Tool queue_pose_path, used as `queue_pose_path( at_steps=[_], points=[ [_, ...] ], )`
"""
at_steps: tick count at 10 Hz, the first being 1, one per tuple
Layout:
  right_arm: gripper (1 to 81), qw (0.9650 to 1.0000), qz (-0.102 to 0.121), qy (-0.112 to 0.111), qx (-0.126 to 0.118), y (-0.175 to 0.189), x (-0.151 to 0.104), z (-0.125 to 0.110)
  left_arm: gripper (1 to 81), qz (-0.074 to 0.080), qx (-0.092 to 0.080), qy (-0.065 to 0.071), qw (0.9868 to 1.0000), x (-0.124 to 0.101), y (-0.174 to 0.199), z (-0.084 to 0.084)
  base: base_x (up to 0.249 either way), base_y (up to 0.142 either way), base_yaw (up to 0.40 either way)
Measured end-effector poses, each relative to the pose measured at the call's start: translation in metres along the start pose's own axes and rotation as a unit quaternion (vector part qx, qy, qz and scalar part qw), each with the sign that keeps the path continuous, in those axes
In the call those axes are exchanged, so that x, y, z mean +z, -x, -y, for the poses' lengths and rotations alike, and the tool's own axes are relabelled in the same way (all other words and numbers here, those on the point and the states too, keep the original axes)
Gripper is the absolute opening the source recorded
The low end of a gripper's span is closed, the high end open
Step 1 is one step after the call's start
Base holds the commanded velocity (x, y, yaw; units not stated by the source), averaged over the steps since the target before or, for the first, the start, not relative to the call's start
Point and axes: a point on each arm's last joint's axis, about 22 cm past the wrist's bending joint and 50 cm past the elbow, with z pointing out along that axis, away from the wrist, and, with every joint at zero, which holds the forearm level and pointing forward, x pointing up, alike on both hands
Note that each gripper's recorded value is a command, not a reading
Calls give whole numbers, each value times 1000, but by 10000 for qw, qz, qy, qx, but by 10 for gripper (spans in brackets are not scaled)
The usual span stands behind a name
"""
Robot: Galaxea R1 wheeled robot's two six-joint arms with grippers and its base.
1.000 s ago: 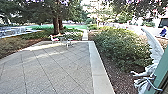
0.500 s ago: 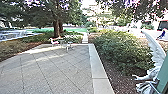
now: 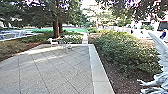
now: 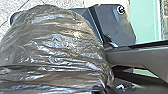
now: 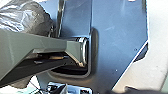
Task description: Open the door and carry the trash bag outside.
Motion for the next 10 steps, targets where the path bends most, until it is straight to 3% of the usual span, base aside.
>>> queue_pose_path(
  at_steps=[5, 8, 10],
  points=[
    [811, 10000, 7, 3, -9, 0, 0, 0, 10, 0, 0, -3, 10000, 0, 0, 0, 199, 0, 0],
    [811, 10000, -84, -2, -34, -14, -1, 0, 10, -75, 25, -11, 10000, 0, -13, 2, 30, 0, 0],
    [811, 10000, 3, 2, -25, -1, 0, 0, 10, -1, -18, 0, 10000, 0, 1, 0, 0, 0, 0]
  ],
)
